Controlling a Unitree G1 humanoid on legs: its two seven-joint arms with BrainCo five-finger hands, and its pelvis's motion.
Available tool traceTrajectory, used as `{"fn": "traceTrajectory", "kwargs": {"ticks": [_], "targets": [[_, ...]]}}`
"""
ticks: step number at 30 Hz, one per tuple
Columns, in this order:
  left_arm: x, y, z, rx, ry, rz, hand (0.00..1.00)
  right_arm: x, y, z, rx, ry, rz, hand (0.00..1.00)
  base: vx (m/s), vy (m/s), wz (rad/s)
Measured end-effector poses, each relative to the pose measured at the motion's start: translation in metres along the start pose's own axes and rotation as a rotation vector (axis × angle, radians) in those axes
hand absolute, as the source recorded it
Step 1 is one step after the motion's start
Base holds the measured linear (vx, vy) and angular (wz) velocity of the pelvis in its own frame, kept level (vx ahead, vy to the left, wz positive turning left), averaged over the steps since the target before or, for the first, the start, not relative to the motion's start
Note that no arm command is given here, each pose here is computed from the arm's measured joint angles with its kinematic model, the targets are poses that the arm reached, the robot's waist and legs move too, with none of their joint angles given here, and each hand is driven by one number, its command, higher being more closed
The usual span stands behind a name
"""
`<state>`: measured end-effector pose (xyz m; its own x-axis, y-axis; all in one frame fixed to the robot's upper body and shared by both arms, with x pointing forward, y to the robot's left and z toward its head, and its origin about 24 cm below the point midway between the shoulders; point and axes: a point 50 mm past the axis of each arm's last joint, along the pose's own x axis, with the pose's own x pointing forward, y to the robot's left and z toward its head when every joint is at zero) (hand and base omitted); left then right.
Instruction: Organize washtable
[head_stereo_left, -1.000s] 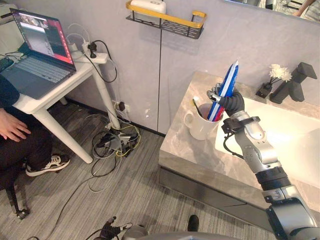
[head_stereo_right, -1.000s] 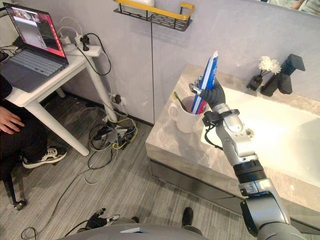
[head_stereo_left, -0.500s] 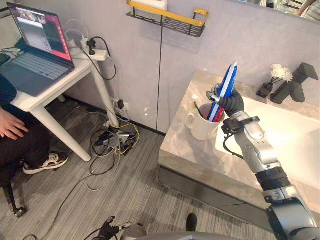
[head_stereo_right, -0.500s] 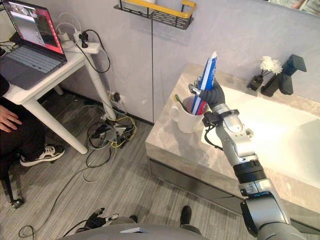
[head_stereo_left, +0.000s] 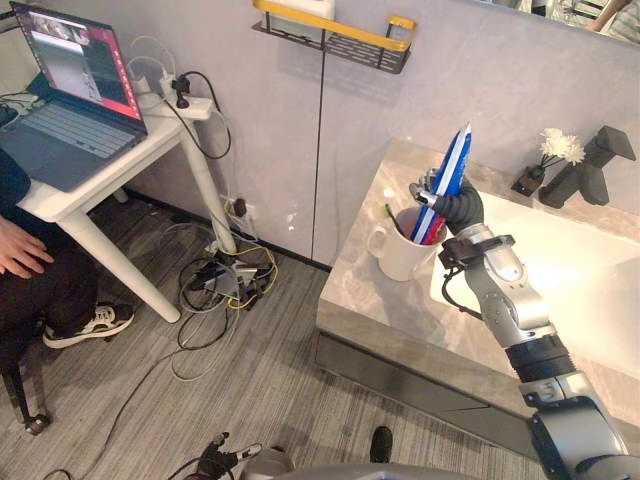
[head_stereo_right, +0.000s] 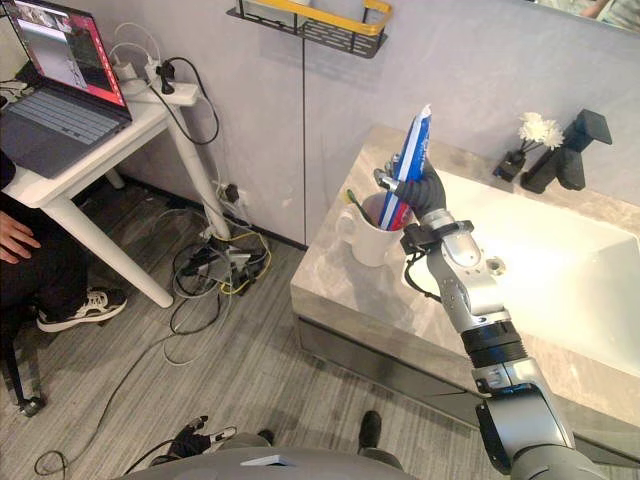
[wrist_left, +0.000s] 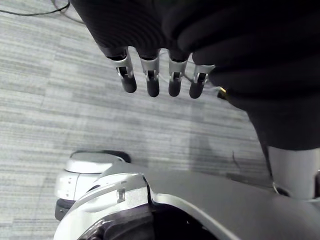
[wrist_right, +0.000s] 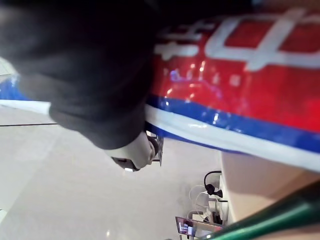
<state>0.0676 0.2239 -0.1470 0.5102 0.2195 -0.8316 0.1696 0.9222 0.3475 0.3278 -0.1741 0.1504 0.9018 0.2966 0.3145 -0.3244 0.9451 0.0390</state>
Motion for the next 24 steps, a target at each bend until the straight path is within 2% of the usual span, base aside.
{"fn": "traceTrajectory", "kwargs": {"ticks": [1,15,24], "targets": [[0.0,0.0,0.0,0.0,0.0,0.0,0.0,0.0,0.0,0.0,0.0,0.0,0.0,0.0,0.0,0.0,0.0],[0.0,0.003,-0.001,0.006,0.003,0.005,0.0,-0.004,0.001,-0.004,0.004,0.008,-0.003,0.0,0.0,0.0,0.0],[0.0,0.003,-0.002,-0.011,0.008,0.012,0.0,-0.003,0.009,0.03,0.003,-0.14,0.032,0.0,0.0,0.0,0.0]]}}
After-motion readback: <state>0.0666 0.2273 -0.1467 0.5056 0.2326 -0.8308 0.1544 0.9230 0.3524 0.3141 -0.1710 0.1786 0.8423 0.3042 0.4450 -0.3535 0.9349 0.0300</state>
